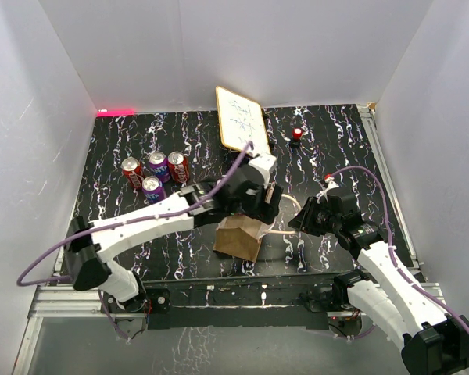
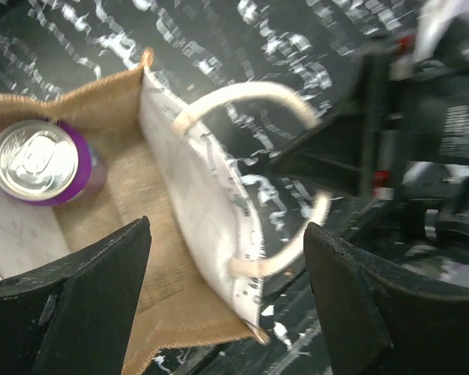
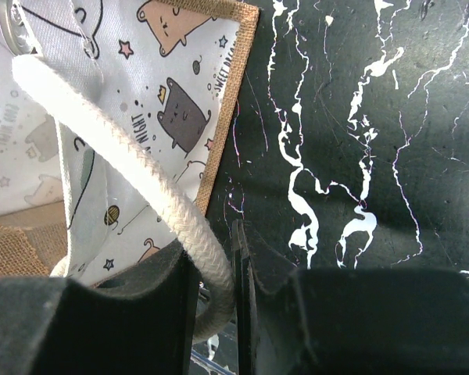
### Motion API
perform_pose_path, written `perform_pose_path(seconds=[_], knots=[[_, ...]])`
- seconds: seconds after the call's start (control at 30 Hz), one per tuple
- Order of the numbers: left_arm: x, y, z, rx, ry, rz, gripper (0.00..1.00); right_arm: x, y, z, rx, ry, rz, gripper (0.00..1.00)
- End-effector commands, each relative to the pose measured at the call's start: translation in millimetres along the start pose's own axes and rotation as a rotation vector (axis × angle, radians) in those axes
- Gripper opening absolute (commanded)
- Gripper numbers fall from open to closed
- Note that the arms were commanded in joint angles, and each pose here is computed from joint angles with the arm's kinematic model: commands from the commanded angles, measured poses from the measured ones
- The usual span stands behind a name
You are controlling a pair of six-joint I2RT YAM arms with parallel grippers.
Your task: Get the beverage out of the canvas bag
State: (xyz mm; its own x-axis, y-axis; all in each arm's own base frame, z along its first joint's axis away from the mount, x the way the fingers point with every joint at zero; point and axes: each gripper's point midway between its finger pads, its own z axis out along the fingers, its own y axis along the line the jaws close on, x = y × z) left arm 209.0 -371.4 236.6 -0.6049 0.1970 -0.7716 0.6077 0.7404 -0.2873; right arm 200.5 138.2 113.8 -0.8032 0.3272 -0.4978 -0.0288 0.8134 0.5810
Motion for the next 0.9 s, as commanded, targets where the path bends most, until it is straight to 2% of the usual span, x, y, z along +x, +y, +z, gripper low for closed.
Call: perform_pose_path(seconds=[0.0, 0.4, 0.53, 0.87], knots=[[15, 45, 9, -0.283, 0.022, 0.070, 0.76, -10, 8, -1, -0.034, -0.046, -0.028, 0.24], [69, 83, 50, -0.481, 0.154, 0.101, 0.67, -11, 8, -1, -0.033, -0.048, -0.029, 0.24], [73, 95, 57, -0.559, 0.165, 0.098, 0.72, -10, 8, -1, -0.034, -0.045, -0.029, 0.24], [68, 115, 70, -0.611, 0.129, 0.039, 0.84, -10, 8, -1, -0.033, -0.046, -0.029, 0.24]])
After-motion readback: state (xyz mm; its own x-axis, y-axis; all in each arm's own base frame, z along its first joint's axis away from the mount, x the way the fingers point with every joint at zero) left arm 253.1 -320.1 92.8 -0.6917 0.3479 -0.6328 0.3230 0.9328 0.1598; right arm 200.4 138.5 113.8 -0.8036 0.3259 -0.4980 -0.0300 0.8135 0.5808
